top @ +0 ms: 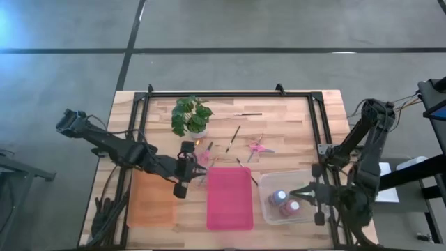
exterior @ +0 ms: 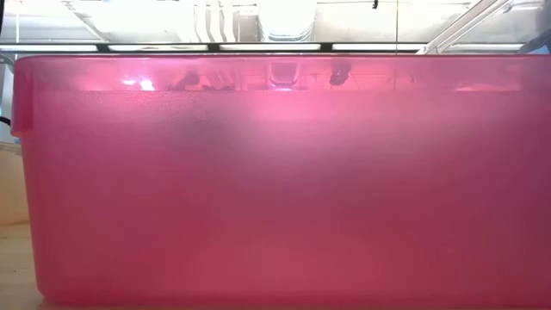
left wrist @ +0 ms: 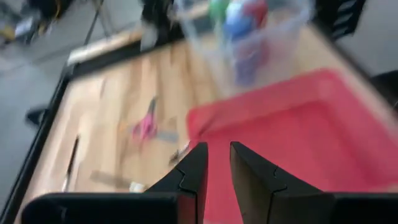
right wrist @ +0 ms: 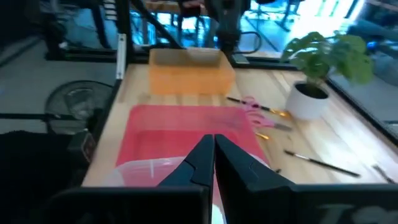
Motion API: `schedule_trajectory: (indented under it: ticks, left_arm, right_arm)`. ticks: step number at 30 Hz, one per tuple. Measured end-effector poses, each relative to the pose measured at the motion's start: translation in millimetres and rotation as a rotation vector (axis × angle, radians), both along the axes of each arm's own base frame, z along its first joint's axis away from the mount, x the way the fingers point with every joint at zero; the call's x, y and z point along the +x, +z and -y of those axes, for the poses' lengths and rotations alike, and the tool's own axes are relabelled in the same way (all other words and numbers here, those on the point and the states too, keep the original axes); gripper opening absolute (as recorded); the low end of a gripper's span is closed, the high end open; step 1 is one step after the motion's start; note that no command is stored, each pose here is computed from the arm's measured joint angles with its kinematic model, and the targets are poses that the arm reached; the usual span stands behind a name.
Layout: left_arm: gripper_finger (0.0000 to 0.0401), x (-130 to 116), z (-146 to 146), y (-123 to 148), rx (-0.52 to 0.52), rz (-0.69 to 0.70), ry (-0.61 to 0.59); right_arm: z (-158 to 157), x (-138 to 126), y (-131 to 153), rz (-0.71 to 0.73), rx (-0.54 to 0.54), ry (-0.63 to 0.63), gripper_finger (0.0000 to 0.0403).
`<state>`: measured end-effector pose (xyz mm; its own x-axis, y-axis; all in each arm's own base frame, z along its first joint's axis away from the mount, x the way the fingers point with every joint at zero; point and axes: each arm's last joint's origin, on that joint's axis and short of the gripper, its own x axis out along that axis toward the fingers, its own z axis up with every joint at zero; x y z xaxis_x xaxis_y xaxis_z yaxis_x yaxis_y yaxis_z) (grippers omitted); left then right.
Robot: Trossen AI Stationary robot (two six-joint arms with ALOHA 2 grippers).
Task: Pick & Place Paint Supplies
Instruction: Put the left pink scissors into the pink bin
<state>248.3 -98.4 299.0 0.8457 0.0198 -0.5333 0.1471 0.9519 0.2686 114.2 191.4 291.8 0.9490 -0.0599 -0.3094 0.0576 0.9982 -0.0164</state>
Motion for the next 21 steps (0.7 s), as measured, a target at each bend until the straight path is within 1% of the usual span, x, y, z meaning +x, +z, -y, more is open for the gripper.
schedule_trajectory:
  ticks: [4, 6, 9, 12, 15, 17, 21]
  left_arm:
    - [0.0075, -7.2, -6.9, -11.1, 0.053, -0.074, 0.14]
    - [0.0075, -10.6, -9.2, -17.9, 0.086, -0.131, 0.167]
    - [0.0075, -13.7, -14.0, -27.5, 0.117, -0.232, 0.202]
    - [0.0075, -15.4, -22.6, -33.7, 0.093, -0.329, 0.31]
    - [0.0075, -17.4, -29.0, -42.8, 0.078, -0.446, 0.388]
    - [0.0075, -16.6, -30.2, -49.2, 0.059, -0.508, 0.396]
    - [0.0075, -9.8, -26.9, -62.3, -0.019, -0.617, 0.344]
  right_arm:
    - [7.2, -0.8, -6.8, 0.076, 0.03, 0.101, 0.0008]
    - [10.4, 0.5, -6.0, 0.148, 0.034, 0.149, 0.0008]
    - [16.2, 2.8, -1.6, 0.277, 0.012, 0.22, 0.0008]
    - [22.1, 2.5, 2.6, 0.363, -0.043, 0.257, 0.0008]
    - [26.6, 2.7, 3.1, 0.379, -0.093, 0.257, 0.0008]
    - [28.3, 3.9, 4.2, 0.384, -0.103, 0.247, 0.0008]
    - [25.5, 7.1, 4.2, 0.388, -0.13, 0.269, 0.0008]
